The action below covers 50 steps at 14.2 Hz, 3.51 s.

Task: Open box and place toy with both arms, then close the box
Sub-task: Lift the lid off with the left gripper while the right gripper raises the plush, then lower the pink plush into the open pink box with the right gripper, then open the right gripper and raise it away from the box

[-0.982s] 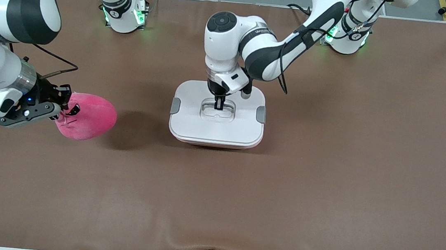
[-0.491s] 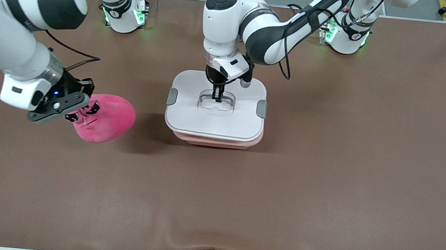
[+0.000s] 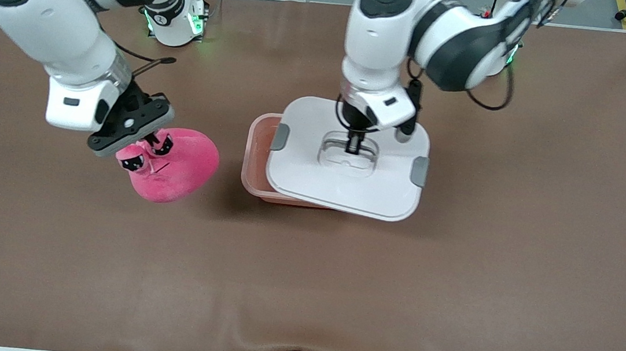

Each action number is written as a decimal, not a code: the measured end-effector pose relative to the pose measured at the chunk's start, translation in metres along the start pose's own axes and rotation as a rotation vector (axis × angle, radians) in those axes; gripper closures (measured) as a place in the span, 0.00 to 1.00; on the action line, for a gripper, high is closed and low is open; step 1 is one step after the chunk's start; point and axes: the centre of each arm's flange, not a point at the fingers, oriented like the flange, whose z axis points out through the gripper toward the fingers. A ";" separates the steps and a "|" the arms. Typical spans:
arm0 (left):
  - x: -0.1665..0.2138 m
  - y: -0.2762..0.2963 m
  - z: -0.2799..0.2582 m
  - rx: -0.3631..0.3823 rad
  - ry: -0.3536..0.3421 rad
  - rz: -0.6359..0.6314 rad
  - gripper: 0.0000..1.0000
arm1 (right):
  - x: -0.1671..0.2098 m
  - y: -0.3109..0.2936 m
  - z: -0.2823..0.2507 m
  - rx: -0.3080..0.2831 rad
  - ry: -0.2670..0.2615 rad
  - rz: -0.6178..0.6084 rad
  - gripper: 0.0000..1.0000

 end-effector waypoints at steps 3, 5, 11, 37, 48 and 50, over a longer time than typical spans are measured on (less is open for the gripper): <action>0.057 0.016 -0.010 0.042 -0.012 0.067 0.93 | 0.011 -0.037 -0.007 0.001 0.010 -0.071 0.96; 0.086 0.023 -0.010 0.070 -0.009 0.101 0.93 | 0.019 -0.067 -0.006 0.005 0.008 -0.123 0.96; 0.172 0.036 -0.031 0.093 -0.082 0.206 0.93 | 0.036 -0.171 0.003 -0.007 -0.016 -0.366 0.96; 0.325 0.027 -0.021 0.200 -0.194 0.582 0.93 | 0.046 -0.220 0.074 -0.061 -0.051 -0.961 0.96; 0.368 0.019 -0.019 0.196 -0.318 0.508 0.93 | 0.046 -0.218 0.093 -0.072 -0.034 -1.002 0.88; 0.369 0.018 -0.017 0.203 -0.323 0.507 0.93 | 0.047 -0.217 0.092 -0.076 -0.034 -1.001 0.69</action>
